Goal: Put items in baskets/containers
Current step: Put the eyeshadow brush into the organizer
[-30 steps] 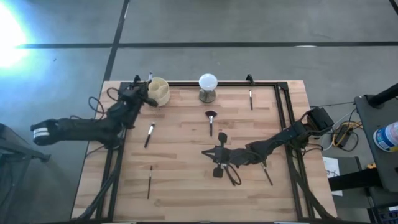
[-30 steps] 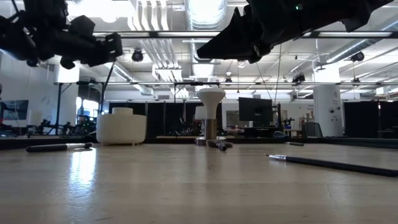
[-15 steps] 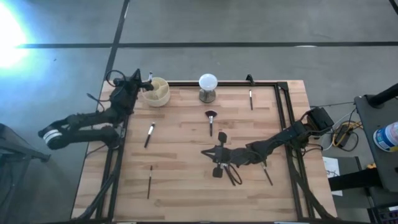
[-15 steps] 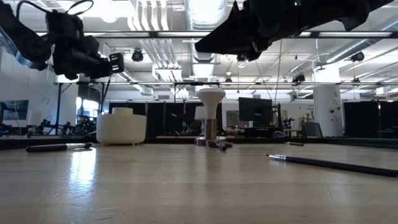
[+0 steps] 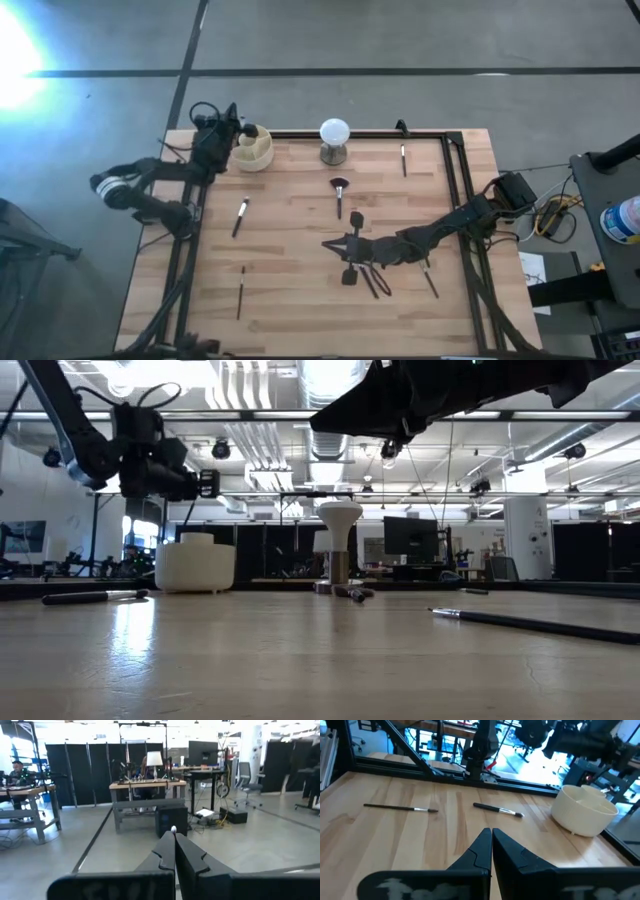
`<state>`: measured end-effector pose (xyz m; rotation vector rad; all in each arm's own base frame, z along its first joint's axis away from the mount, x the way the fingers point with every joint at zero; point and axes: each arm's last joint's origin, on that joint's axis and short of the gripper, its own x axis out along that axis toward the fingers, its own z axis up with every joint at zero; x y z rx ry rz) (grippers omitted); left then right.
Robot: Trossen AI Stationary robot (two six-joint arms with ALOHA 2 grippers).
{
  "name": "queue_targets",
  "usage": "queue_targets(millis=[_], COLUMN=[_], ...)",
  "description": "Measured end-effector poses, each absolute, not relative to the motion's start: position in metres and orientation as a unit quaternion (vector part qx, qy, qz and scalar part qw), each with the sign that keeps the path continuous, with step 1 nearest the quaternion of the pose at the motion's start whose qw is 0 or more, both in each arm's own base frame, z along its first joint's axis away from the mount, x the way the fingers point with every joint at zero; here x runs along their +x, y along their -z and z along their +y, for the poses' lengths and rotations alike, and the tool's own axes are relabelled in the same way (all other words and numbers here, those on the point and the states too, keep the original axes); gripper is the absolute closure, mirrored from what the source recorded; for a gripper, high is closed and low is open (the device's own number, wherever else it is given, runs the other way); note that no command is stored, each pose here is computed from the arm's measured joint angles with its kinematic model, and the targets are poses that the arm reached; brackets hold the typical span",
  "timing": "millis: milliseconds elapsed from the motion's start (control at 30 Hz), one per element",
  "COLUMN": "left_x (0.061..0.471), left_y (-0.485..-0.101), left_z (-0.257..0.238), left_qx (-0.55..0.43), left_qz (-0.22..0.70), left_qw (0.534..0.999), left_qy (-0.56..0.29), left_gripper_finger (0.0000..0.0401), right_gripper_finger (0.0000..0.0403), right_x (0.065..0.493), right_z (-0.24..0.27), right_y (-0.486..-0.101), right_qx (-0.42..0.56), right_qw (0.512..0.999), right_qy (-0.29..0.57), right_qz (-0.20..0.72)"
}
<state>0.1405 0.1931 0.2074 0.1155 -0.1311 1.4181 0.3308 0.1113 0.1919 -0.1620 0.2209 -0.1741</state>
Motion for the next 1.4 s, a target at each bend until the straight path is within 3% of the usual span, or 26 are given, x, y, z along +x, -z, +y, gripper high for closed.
queue_targets(millis=[533,767,1133,1400], left_x=[0.144,0.141,0.14,0.154], left_y=[-0.179,-0.18,-0.209,-0.212], left_z=[0.203,0.198,0.163,0.093], left_qx=[-0.001,-0.03,-0.055,-0.065], left_qz=[-0.003,0.023,0.036,0.002], left_qw=[0.748,0.75,0.825,0.922], left_qy=[-0.663,-0.661,-0.561,-0.382], left_gripper_finger=[0.0399,0.0368,0.0358,0.0387], right_gripper_finger=[0.0394,0.0394,0.0394,0.0394], right_x=[0.331,0.331,0.328,0.305], right_z=[0.111,0.111,0.108,0.102], right_y=[-0.192,-0.192,-0.195,-0.215], right_qx=[-0.093,-0.08,-0.06,-0.014], right_qw=[0.986,0.987,0.986,0.978], right_qy=[0.085,0.088,0.093,0.109], right_qz=[0.11,0.11,0.121,0.179])
